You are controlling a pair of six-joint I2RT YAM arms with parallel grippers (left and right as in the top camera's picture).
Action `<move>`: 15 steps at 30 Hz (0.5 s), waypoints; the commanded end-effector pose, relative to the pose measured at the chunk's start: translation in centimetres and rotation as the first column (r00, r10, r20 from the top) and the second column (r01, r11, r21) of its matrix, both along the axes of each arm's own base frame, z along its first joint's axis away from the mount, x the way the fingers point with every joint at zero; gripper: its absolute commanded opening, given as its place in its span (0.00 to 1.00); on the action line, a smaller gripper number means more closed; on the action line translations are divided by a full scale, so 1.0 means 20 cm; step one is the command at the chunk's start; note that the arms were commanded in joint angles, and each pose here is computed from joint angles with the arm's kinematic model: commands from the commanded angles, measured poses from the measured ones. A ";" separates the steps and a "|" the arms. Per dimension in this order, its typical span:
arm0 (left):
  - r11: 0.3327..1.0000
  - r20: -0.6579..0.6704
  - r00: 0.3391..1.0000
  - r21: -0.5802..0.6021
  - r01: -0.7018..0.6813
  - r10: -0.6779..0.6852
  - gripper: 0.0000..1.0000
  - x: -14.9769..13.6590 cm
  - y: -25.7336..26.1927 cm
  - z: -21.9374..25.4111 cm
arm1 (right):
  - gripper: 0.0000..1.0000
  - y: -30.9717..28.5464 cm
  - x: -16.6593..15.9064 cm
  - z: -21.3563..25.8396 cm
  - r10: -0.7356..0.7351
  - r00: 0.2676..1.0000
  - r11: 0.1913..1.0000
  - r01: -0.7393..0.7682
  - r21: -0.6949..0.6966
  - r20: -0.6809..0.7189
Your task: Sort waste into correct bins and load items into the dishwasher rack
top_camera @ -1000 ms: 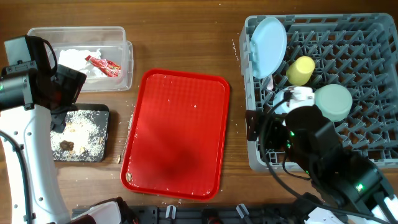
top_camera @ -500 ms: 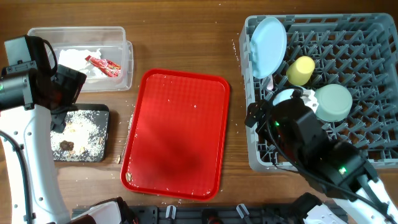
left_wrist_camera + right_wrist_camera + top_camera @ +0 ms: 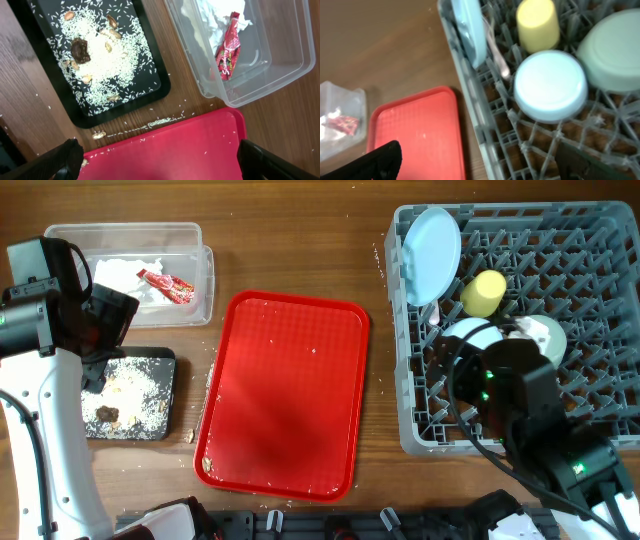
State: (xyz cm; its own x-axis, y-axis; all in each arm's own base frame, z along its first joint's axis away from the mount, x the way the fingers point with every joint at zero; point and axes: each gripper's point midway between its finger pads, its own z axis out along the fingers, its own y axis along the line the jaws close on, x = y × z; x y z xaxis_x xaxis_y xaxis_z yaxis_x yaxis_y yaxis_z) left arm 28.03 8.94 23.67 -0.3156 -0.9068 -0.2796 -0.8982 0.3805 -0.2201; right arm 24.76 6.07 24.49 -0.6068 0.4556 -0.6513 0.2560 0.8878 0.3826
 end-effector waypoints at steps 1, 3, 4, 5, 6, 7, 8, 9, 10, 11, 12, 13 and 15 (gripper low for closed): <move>1.000 0.010 1.000 0.016 -0.008 0.008 1.00 0.00 0.02 0.02 | 1.00 0.03 0.00 -0.02 0.165 0.981 0.986 -0.161 -0.045 0.105; 1.000 0.010 1.000 0.016 -0.008 0.008 1.00 0.00 0.02 0.02 | 1.00 0.01 0.00 -0.05 0.194 0.965 0.980 -0.183 -0.078 0.178; 1.000 0.010 1.000 0.016 -0.008 0.008 1.00 0.00 0.02 0.02 | 1.00 0.01 -0.01 -0.07 0.190 0.961 0.981 -0.178 -0.079 0.200; 1.000 0.010 1.000 0.016 -0.008 0.008 1.00 0.00 0.02 0.02 | 1.00 0.00 -0.01 -0.09 0.192 0.956 0.980 -0.177 -0.087 0.222; 1.000 0.010 1.000 0.016 -0.008 0.008 1.00 0.00 0.02 0.02 | 1.00 -0.01 -0.01 -0.10 0.190 0.951 0.981 -0.172 -0.090 0.245; 1.000 0.010 1.000 0.016 -0.008 0.008 1.00 0.00 0.02 0.02 | 1.00 -0.02 -0.01 -0.13 0.179 0.945 0.983 -0.161 -0.088 0.275; 1.000 0.010 1.000 0.016 -0.008 0.008 1.00 0.00 0.02 0.02 | 1.00 -0.04 -0.01 -0.15 0.165 0.938 0.986 -0.146 -0.083 0.306; 1.000 0.011 1.000 0.016 -0.008 0.008 1.00 0.00 0.02 0.02 | 1.00 -0.05 -0.01 -0.17 0.156 0.928 0.987 -0.137 -0.078 0.337; 1.000 0.010 1.000 0.016 -0.008 0.008 1.00 0.00 0.02 0.02 | 1.00 -0.05 -0.01 -0.20 0.148 0.920 0.989 -0.130 -0.073 0.364; 1.000 0.010 1.000 0.016 -0.008 0.008 1.00 0.00 0.02 0.02 | 1.00 -0.06 -0.01 -0.21 0.142 0.915 0.990 -0.124 -0.070 0.379; 1.000 0.010 1.000 0.016 -0.008 0.008 1.00 0.00 0.02 0.02 | 1.00 -0.08 -0.01 -0.25 0.127 0.908 0.992 -0.109 -0.068 0.399; 1.000 0.011 1.000 0.016 -0.008 0.008 1.00 0.00 0.02 0.02 | 1.00 -0.09 -0.02 -0.28 0.122 0.905 0.992 -0.103 -0.067 0.409; 1.000 0.011 1.000 0.016 -0.008 0.008 1.00 0.00 0.02 0.02 | 1.00 -0.10 -0.02 -0.32 0.126 0.893 0.991 -0.100 -0.083 0.431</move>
State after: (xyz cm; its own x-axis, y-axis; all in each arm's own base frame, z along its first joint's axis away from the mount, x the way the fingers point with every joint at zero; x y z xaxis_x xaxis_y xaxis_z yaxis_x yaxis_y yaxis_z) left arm 28.01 8.94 23.65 -0.3159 -0.9068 -0.2790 -0.8985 0.3804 -0.2192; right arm 24.57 4.22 19.18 -0.3276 0.3823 -0.8640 -0.0016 0.9142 0.4052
